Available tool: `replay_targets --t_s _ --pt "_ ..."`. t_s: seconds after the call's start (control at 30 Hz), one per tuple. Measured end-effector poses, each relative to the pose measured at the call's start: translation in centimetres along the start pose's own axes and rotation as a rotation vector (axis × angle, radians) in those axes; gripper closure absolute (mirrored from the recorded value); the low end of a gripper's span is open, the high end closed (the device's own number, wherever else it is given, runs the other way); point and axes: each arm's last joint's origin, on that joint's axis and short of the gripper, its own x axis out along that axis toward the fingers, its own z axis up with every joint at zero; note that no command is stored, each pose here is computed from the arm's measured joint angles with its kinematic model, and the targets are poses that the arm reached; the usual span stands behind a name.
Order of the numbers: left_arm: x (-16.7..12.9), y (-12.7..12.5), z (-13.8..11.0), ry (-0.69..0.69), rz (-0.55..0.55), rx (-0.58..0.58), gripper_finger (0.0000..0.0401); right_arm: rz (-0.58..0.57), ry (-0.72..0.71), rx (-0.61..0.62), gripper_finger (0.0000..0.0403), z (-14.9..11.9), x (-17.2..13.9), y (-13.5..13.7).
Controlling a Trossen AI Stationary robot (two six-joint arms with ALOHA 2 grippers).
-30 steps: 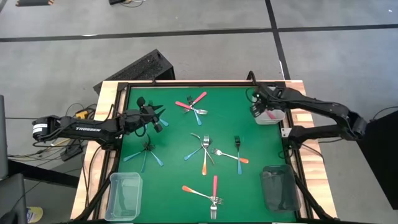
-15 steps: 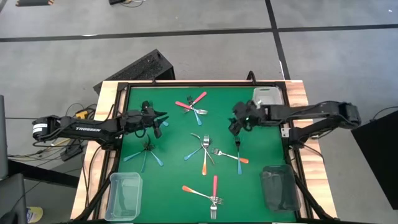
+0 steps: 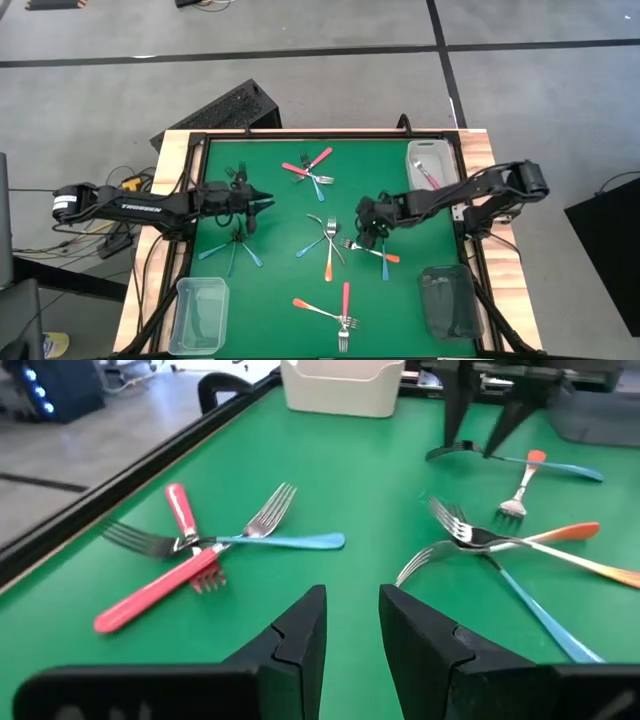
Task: Sort silverware by color (type)
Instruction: Put the orange fork into the transparent bin
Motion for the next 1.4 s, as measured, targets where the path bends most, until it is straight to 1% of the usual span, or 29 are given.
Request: replay_targets --t_s 0.1,0.2,0.4,0.5,0.6,0.7,0.83,1.0,1.17,1.3,1.4 --pt "0.0 -0.3 0.1 -0.007 -0.015 0.026 0.0317 0.031 0.012 -0.036 0.0182 -0.2 0.1 1.5" --pt "0.0 -0.6 0.1 -0.012 -0.032 0.056 0.0317 0.037 0.037 -0.064 0.0182 -0.5 0.0 2.7" --pt "-0.2 -1.6 0.4 -0.051 -0.089 0.074 0.0317 -0.011 0.135 -0.046 0.0182 -1.4 -0.3 3.7" --pt "-0.2 -1.8 0.4 -0.053 -0.053 0.105 0.0317 -0.037 0.183 -0.014 0.0182 -1.3 -1.1 3.9" --pt "-0.3 -1.8 0.5 -0.060 -0.001 0.111 0.0317 -0.052 0.234 0.009 0.0182 -1.0 -1.8 4.0" --pt "-0.3 -1.8 0.8 -0.097 0.031 0.100 0.0317 -0.036 0.215 0.014 0.0182 -0.5 -2.0 4.3" --pt "-0.3 -1.8 1.2 -0.133 0.031 0.078 0.0317 -0.017 0.191 0.020 0.0182 -0.3 -2.0 4.5" --pt "-0.3 -1.8 0.9 -0.109 0.016 0.035 0.0317 -0.011 0.182 0.014 0.0182 -0.3 -2.0 4.6" --pt "-0.3 -1.8 0.7 -0.082 0.023 0.035 0.0317 -0.001 0.181 -0.035 0.0183 -0.5 -2.0 4.9" --pt "-0.3 -1.8 0.7 -0.084 0.022 0.033 0.0317 -0.011 0.147 0.031 0.0191 -0.3 -1.7 4.6" --pt "-0.3 -1.8 0.7 -0.083 0.016 0.028 0.0317 0.005 0.130 0.035 0.0199 -0.6 -1.4 4.7"
